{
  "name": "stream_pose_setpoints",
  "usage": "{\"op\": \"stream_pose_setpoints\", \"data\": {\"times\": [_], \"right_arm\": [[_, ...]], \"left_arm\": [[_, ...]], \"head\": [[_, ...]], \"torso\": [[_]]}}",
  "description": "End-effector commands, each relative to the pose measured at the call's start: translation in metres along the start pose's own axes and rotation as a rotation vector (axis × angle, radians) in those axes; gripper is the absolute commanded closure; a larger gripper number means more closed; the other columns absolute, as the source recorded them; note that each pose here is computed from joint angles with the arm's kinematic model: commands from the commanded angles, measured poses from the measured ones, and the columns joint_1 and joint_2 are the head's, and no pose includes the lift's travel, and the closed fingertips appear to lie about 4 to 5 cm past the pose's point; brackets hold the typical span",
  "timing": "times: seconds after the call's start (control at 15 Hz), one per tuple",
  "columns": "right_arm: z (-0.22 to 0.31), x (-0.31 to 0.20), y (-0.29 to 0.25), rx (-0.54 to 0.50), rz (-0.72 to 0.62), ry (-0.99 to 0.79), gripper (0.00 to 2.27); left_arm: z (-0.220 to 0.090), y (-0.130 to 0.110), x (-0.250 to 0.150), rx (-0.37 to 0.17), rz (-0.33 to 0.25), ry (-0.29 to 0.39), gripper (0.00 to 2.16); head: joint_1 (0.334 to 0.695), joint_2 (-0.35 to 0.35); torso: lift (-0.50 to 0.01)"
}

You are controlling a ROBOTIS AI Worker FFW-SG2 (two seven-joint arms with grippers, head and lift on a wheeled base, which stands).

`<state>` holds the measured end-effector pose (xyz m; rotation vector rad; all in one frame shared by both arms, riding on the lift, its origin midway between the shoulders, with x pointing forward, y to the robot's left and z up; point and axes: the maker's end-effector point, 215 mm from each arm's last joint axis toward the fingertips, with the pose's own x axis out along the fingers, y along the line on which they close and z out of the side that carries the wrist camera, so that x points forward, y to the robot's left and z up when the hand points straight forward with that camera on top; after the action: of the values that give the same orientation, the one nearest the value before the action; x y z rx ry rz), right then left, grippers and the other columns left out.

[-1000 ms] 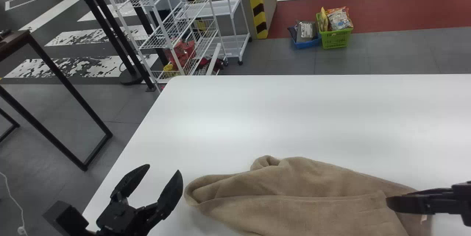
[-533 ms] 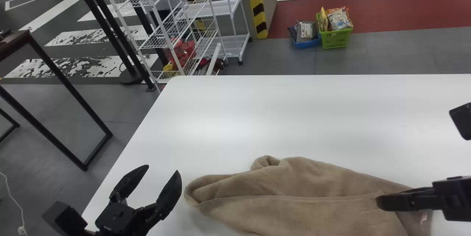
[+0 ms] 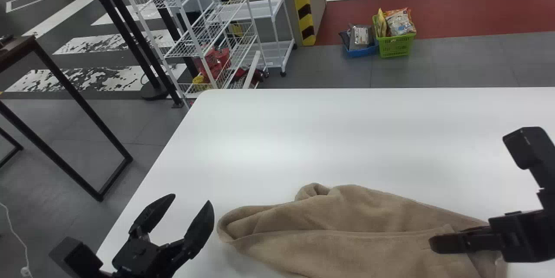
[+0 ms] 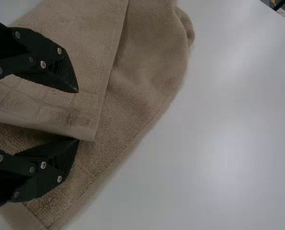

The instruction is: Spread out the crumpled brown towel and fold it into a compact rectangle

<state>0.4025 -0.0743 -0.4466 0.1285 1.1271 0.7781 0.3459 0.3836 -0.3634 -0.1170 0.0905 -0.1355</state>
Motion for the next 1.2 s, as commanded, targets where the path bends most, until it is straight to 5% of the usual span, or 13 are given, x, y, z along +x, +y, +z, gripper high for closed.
{"op": "stream_pose_setpoints", "data": {"times": [0.0, 1.13], "right_arm": [[-0.002, 0.005, 0.0, 0.004, -0.002, 0.018, 0.71], [0.002, -0.005, -0.01, 0.059, 0.024, -0.015, 0.91]], "left_arm": [[0.0, 0.001, -0.001, -0.001, 0.003, 0.0, 0.09], [-0.008, 0.006, 0.0, -0.013, 0.01, 0.008, 0.09]], "head": [[0.695, 0.35], [0.695, 0.35]], "torso": [[-0.127], [-0.127]]}}
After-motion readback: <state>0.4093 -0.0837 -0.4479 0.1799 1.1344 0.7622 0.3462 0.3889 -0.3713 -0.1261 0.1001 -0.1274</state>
